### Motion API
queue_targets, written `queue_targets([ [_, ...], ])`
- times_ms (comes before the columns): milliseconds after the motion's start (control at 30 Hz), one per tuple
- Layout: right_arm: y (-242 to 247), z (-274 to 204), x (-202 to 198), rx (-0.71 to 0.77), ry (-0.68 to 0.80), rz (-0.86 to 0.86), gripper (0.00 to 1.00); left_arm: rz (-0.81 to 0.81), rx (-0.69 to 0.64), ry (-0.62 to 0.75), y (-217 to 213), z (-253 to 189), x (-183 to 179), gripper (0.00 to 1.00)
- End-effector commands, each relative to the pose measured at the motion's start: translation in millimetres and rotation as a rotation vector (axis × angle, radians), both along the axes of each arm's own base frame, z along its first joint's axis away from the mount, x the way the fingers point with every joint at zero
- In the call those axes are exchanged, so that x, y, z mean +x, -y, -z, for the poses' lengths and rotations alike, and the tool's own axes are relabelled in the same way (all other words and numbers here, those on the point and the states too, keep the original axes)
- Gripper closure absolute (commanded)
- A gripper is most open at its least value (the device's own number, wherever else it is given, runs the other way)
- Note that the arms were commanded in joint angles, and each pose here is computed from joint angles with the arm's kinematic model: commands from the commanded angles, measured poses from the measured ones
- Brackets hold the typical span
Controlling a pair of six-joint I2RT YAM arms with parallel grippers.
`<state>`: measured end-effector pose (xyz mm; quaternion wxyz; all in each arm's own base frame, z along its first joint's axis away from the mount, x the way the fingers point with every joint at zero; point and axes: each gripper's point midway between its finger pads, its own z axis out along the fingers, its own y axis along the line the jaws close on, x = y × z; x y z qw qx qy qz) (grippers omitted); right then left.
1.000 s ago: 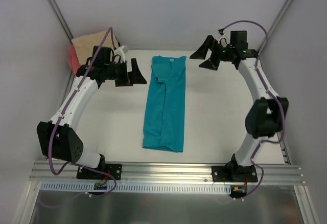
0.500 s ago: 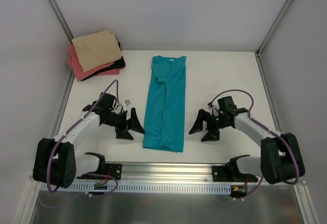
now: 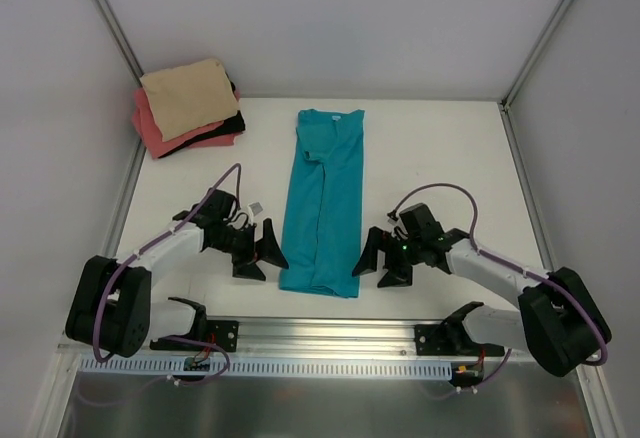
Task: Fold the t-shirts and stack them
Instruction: Grab the bottom of the folded rectangular tshirt with both arms
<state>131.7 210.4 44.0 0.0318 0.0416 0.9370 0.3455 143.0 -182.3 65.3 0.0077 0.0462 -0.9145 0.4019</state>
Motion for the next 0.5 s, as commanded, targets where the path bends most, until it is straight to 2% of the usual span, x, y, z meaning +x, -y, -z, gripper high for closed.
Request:
queue_targets([
  [0, -11.6, 1.4, 9.7, -0.010, 0.031, 0.055, 0.02, -0.010, 0.026, -0.004, 0.5, 10.5, 0.3, 0.09],
  [300, -43.5, 11.8, 4.0, -0.019, 0.016, -0.006, 0.02, 0.006, 0.109, 0.003, 4.2, 40.8, -1.8, 0.11],
  [467, -59.9, 10.3, 1.7, -0.017, 0.018, -0.044, 0.07, 0.054, 0.126, 0.028, 18.6, 44.5, -2.9, 0.12],
])
